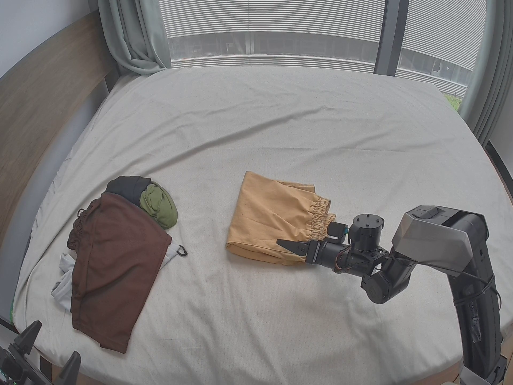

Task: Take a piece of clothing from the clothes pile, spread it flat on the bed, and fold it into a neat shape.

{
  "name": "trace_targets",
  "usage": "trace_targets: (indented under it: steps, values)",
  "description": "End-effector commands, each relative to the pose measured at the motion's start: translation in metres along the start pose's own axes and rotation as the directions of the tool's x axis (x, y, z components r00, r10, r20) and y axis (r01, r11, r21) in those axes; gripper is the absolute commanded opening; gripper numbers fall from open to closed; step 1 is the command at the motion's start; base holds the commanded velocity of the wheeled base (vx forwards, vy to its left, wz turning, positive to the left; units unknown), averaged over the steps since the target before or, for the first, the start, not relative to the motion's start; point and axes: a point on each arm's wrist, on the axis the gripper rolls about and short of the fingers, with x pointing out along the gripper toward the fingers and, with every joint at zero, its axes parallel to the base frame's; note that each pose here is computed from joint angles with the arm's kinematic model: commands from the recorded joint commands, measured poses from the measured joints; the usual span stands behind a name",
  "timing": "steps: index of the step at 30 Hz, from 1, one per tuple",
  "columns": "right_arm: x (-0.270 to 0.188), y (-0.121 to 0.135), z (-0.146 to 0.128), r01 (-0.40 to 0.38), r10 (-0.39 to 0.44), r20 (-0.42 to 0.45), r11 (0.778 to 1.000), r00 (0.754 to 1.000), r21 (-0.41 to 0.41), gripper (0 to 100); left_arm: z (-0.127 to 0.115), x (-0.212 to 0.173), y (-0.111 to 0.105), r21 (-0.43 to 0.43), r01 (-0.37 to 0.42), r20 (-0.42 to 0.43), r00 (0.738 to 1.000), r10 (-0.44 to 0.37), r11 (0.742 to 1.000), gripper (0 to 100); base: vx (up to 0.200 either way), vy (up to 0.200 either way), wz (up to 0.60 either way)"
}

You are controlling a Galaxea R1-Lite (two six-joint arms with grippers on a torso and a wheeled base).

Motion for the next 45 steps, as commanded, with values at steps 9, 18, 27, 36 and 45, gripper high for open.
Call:
trace_targets:
  steps: [9, 18, 27, 36, 45]
  values:
    - [-0.001, -0.003, -0.002, 0.003, -0.003, 0.007, 1.0, 1.0, 0.0, 100, -0.001, 0.0, 0.0, -0.001, 0.0, -0.003, 1.0, 0.0, 1.0, 100, 0.0, 0.0, 0.0]
    - [0.0, -0.005, -0.005, 0.002, -0.002, 0.005, 1.0, 1.0, 0.0, 100, -0.001, 0.0, 0.0, -0.001, 0.0, -0.003, 1.0, 0.0, 1.0, 100, 0.0, 0.0, 0.0]
    - [-0.002, -0.005, -0.006, 0.003, -0.003, 0.009, 1.0, 1.0, 0.001, 100, -0.001, 0.0, 0.0, -0.001, 0.0, -0.003, 1.0, 0.0, 1.0, 100, 0.0, 0.0, 0.0]
    - [0.001, -0.014, -0.018, 0.008, -0.008, -0.004, 1.0, 1.0, 0.009, 100, -0.001, 0.0, 0.0, -0.001, 0.0, -0.003, 1.0, 0.0, 1.0, 100, 0.0, 0.0, 0.0]
    - [0.004, -0.024, -0.03, 0.018, -0.018, -0.014, 1.0, 1.0, 0.017, 100, -0.001, 0.0, 0.0, -0.001, 0.0, -0.003, 1.0, 0.0, 1.0, 100, 0.0, 0.0, 0.0]
